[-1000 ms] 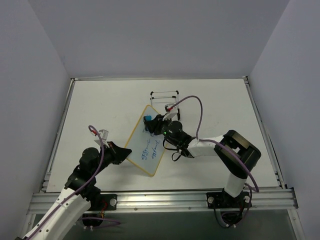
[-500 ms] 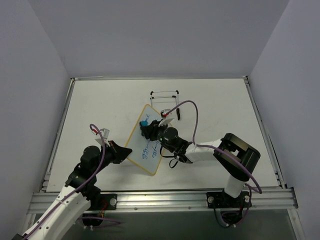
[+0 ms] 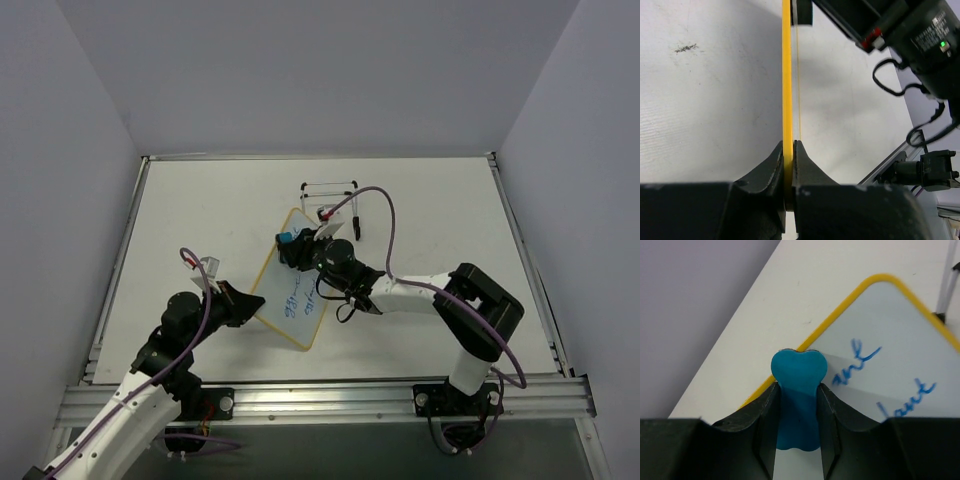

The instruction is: Erase the whiteboard

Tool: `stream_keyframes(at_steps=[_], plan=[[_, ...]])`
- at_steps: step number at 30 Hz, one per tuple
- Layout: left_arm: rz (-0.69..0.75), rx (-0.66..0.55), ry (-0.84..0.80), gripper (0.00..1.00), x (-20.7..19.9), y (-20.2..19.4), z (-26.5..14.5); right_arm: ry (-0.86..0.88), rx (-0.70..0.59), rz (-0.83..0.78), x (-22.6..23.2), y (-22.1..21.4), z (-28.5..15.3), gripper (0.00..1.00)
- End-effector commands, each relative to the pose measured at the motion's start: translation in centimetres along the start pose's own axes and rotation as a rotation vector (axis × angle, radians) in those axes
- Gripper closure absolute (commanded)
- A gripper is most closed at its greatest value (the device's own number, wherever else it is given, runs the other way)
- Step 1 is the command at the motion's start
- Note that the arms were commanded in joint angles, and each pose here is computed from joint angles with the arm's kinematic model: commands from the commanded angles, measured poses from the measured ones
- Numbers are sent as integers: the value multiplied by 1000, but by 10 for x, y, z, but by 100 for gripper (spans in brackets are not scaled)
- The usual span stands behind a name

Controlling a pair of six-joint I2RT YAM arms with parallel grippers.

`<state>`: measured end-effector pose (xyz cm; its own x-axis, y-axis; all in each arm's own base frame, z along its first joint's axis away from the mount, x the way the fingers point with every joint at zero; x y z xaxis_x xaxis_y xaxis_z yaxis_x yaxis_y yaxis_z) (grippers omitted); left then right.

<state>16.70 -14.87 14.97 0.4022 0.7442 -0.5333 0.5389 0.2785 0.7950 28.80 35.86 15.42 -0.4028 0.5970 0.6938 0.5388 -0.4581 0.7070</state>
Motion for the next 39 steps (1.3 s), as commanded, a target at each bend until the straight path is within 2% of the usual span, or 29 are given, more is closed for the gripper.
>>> stream_keyframes(at_steps=[1,9,21,25,39], plan=[[100,61,-176,98,-28,-4,-8,-136,68,-46,-48,2,11,97],[105,64,-180,98,-30,-5,-9,-137,93,-47,-82,31,37,97],[112,75,-188,98,-31,-7,-8,-107,121,-76,-67,46,47,98],[113,73,-184,98,-31,-7,-8,-90,104,-70,-59,37,36,98],[116,65,-183,98,-31,-5,-9,-220,65,110,-115,-12,-18,98]])
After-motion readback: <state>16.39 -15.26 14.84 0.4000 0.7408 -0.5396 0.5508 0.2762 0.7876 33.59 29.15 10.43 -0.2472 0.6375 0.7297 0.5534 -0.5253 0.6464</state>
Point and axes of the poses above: each gripper's point midway between its finger pads, its own z axis out along the fingers, its own x axis along the line the jaws close on, y = z × x, the point moved 4 cm from there along -z, back along the fingers, and after that the axes turned 12 degrees about z, right-handed, at the moved point
